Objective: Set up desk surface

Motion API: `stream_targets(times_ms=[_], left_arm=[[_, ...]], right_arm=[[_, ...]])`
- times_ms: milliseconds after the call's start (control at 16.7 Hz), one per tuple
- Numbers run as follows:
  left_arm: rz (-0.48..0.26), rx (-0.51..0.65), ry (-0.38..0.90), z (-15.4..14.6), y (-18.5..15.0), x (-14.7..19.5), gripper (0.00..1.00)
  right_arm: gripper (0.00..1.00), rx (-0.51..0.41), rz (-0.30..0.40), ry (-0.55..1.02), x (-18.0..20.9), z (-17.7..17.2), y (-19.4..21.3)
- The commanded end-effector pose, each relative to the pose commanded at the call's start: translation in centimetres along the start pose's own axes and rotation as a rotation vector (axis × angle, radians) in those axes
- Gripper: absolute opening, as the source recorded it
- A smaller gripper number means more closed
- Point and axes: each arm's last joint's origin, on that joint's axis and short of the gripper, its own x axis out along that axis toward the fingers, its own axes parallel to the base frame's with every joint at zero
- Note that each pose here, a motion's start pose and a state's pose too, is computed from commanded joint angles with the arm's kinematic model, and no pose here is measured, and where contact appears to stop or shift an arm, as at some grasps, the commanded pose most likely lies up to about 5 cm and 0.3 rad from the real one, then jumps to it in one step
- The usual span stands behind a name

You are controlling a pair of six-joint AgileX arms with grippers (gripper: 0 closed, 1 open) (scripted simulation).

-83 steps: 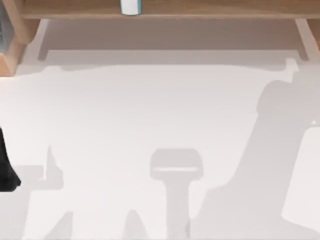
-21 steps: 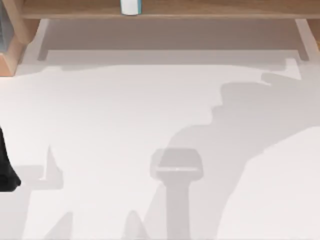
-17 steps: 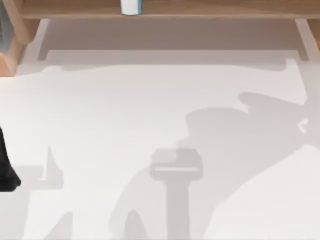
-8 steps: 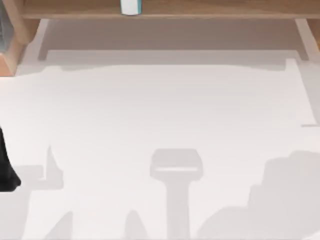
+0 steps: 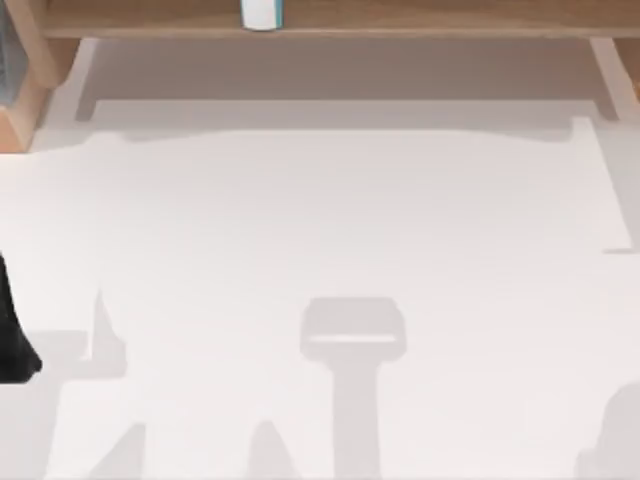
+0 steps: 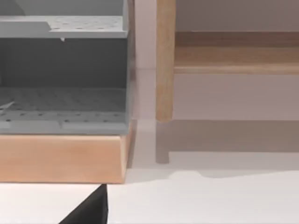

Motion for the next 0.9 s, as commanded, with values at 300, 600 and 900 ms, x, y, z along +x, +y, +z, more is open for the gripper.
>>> stream_targets(times_ms=[300,600,900], left_arm=[[0.000,0.000,0.000,0.0,0.0,0.0,1.00],[0.000,0.000,0.000,0.0,0.0,0.0,1.00],[0.000,0.000,0.000,0.0,0.0,0.0,1.00]], right_arm=[[0.00,-0.012,-0.061,-0.074,0.4,-1.7,0.0],[0.00,-0.014,-0.058,-0.071,0.5,-1.6,0.1],[0.00,-0.043,-0.067,-0.154,-0.3,-0.5,0.0]])
